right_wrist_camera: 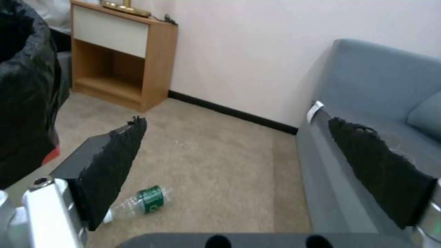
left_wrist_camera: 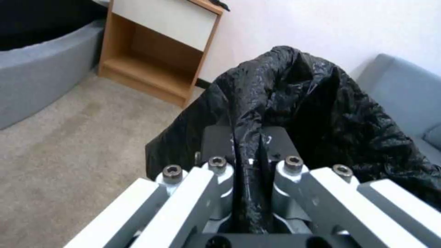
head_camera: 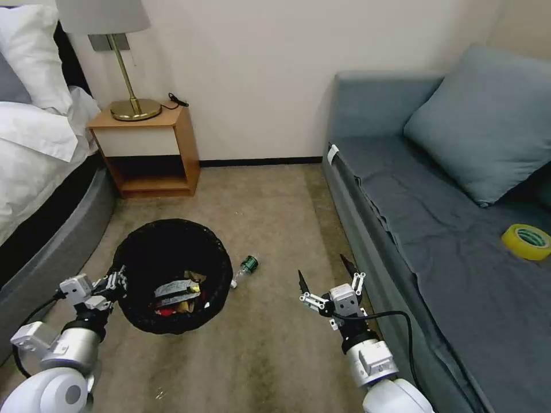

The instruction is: Pick up the trash bin, then pick up the garbage on the floor and place it into the trash bin.

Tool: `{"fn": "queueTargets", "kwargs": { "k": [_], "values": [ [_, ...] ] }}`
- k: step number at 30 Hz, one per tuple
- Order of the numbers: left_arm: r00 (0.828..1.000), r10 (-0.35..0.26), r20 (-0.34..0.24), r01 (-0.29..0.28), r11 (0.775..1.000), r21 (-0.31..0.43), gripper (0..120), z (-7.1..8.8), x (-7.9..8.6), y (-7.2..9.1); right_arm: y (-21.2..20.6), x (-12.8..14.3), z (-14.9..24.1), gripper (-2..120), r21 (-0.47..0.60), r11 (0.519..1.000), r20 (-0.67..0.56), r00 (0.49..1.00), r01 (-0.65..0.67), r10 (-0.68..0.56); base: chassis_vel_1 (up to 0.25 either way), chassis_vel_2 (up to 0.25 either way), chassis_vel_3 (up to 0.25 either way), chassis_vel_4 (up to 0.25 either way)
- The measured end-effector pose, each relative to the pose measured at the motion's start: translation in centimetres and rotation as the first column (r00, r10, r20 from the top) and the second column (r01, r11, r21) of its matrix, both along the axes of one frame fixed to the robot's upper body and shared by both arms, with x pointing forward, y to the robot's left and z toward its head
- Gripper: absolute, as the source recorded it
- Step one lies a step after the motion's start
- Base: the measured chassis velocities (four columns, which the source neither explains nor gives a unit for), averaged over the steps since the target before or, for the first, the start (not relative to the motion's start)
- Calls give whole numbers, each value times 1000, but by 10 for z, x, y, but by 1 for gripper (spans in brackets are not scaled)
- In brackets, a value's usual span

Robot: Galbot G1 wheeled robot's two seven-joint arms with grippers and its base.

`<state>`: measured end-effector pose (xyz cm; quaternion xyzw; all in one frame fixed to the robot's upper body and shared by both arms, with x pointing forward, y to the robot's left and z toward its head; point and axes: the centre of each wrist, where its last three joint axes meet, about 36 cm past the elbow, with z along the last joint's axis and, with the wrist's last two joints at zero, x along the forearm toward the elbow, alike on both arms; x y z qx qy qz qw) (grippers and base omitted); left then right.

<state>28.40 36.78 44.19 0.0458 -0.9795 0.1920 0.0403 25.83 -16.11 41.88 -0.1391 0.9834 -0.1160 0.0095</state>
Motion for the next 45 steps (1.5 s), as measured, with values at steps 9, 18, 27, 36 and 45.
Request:
{"fn": "queueTargets", "kwargs": {
  "k": [9, 18, 27, 36, 45],
  "values": [
    [1000, 10, 1, -10, 1000, -5, 6, 1, -2, 1, 0, -1, -1, 100, -4, 1000, -5, 1000, -7, 7, 0, 0, 0, 0],
    [999, 40, 6, -40, 999, -4, 6, 5, -4, 2, -1, -4, 0, 100, -13, 999, -18, 999, -40, 39, 0, 0, 0, 0],
    [996, 92, 1, -92, 996, 3, 6, 6, -9, 5, 1, -5, 0, 100, -10, 998, -21, 997, -70, 70, 0, 0, 0, 0],
    [992, 126, 1, -126, 992, 9, 6, 6, -10, 8, 3, -10, -4, 100, -18, 996, -10, 996, -90, 89, 0, 0, 0, 0],
    [991, 134, 1, -134, 991, 7, 6, 5, -9, 8, 5, -13, -9, 100, -31, 993, 2, 994, -110, 110, -70, 63, 68, -64]
  ]
}}
